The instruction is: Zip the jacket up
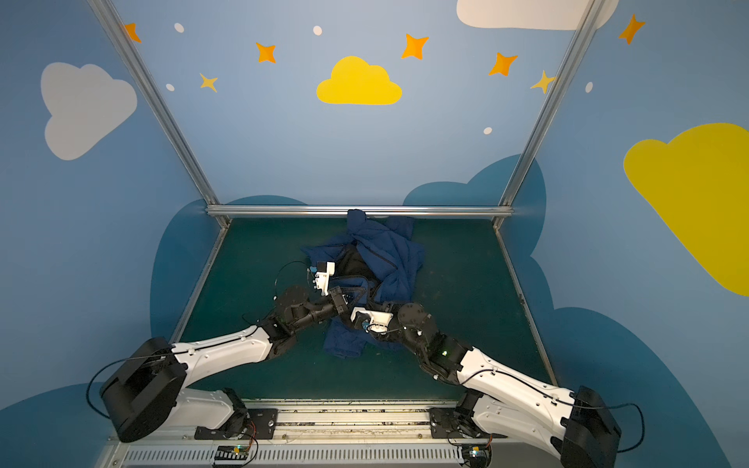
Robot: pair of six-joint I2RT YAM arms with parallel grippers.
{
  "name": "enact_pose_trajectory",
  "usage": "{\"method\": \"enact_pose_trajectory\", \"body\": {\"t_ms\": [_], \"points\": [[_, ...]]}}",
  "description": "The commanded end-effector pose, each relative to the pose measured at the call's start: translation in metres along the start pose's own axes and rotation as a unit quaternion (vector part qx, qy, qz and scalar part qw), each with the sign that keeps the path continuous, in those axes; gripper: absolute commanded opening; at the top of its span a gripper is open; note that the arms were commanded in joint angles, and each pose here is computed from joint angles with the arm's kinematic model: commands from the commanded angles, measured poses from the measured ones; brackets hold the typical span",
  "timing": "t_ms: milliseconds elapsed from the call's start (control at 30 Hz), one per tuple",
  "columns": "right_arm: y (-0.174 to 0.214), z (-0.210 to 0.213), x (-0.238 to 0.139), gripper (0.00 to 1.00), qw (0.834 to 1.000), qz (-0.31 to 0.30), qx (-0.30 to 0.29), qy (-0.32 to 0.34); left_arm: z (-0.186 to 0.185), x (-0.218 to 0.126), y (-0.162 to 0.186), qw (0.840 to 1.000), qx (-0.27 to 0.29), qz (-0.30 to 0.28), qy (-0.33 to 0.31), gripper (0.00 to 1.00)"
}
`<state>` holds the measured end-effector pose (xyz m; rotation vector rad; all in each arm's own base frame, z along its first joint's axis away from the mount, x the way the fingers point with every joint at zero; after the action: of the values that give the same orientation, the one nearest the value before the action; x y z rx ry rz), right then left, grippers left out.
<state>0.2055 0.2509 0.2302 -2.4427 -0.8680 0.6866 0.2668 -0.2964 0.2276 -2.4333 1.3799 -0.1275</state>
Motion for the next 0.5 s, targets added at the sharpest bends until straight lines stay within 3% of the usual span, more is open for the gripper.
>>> {"method": "enact_pose_trajectory", "body": {"t_ms": [0, 167, 467], "points": [[-0.0095, -0.0176, -0.0064, 0.13, 1.000, -0.011, 0.018, 0.019, -0.0146, 0.0015, -0.0086, 1.000, 0.011, -0.012, 0.017, 0.03], [-0.0088, -0.0164, -0.0068, 0.03, 1.000, -0.008, 0.025, 0.008, -0.0149, 0.0014, -0.0077, 1.000, 0.012, -0.012, 0.017, 0.03], [-0.0043, -0.0197, -0.0080, 0.00, 0.997, -0.006, 0.077, -0.003, -0.0148, 0.0008, -0.0061, 1.000, 0.018, -0.009, 0.014, 0.03]]}}
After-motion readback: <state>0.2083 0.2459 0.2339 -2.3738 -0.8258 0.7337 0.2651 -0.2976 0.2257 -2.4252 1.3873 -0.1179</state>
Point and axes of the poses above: each gripper's point midway between its finger pads, its own x axis out along the fingers, its own z axis along the line the jaws close on, y = z × x, the point moved 3 cm from there along -x, back along the fingers, and after that the axes turned 7 degrees about -x, right-handed, at the moved point
